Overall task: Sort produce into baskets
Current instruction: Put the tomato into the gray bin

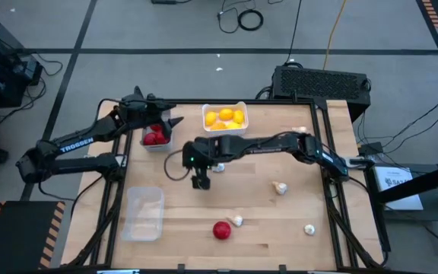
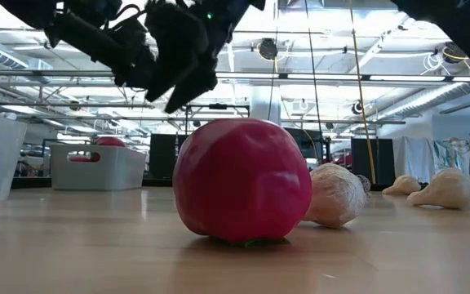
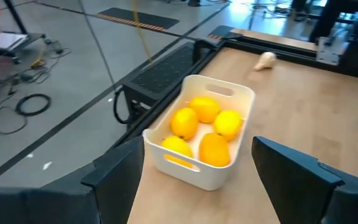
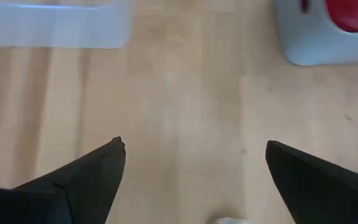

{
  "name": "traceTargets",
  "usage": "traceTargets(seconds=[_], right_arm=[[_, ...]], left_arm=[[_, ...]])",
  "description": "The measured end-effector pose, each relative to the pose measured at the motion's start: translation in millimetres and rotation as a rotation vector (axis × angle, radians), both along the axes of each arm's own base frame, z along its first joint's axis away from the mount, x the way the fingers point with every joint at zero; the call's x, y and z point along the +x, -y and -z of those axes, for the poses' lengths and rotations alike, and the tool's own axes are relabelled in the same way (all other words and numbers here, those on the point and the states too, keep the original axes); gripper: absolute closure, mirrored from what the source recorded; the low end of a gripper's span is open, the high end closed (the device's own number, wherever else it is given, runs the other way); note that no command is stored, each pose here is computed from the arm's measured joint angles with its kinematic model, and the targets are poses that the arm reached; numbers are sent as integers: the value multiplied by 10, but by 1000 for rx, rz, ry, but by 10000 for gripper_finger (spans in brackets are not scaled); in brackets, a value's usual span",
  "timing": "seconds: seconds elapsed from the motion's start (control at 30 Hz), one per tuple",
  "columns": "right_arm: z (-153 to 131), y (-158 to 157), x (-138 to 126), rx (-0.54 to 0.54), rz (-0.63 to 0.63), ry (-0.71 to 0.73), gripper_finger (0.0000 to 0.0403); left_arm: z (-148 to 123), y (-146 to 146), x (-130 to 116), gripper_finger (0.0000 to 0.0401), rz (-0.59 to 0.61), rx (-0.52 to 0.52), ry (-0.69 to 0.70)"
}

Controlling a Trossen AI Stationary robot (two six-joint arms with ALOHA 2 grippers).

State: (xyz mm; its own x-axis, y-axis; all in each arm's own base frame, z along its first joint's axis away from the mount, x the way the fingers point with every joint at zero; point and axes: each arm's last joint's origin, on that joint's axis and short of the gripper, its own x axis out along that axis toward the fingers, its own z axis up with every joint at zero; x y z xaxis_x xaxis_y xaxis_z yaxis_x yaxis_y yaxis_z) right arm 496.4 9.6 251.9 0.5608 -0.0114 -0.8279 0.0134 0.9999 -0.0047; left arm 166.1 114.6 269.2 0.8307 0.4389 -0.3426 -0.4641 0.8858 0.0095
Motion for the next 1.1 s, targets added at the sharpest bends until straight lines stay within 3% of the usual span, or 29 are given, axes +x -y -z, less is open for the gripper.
traceTargets(seconds=[0.23,0.73,1.1], right_arm=[[-10,-244,6,-1,-46,21,28],[-15,-489,-6,87,29,31,28],[-14,-1107,-121,183,117,24,28]], left_arm=[[-1,111,72,95,59,-16,10],[1,358,196,95,171,-80,31],[13,705,299,95,298,-220,51]])
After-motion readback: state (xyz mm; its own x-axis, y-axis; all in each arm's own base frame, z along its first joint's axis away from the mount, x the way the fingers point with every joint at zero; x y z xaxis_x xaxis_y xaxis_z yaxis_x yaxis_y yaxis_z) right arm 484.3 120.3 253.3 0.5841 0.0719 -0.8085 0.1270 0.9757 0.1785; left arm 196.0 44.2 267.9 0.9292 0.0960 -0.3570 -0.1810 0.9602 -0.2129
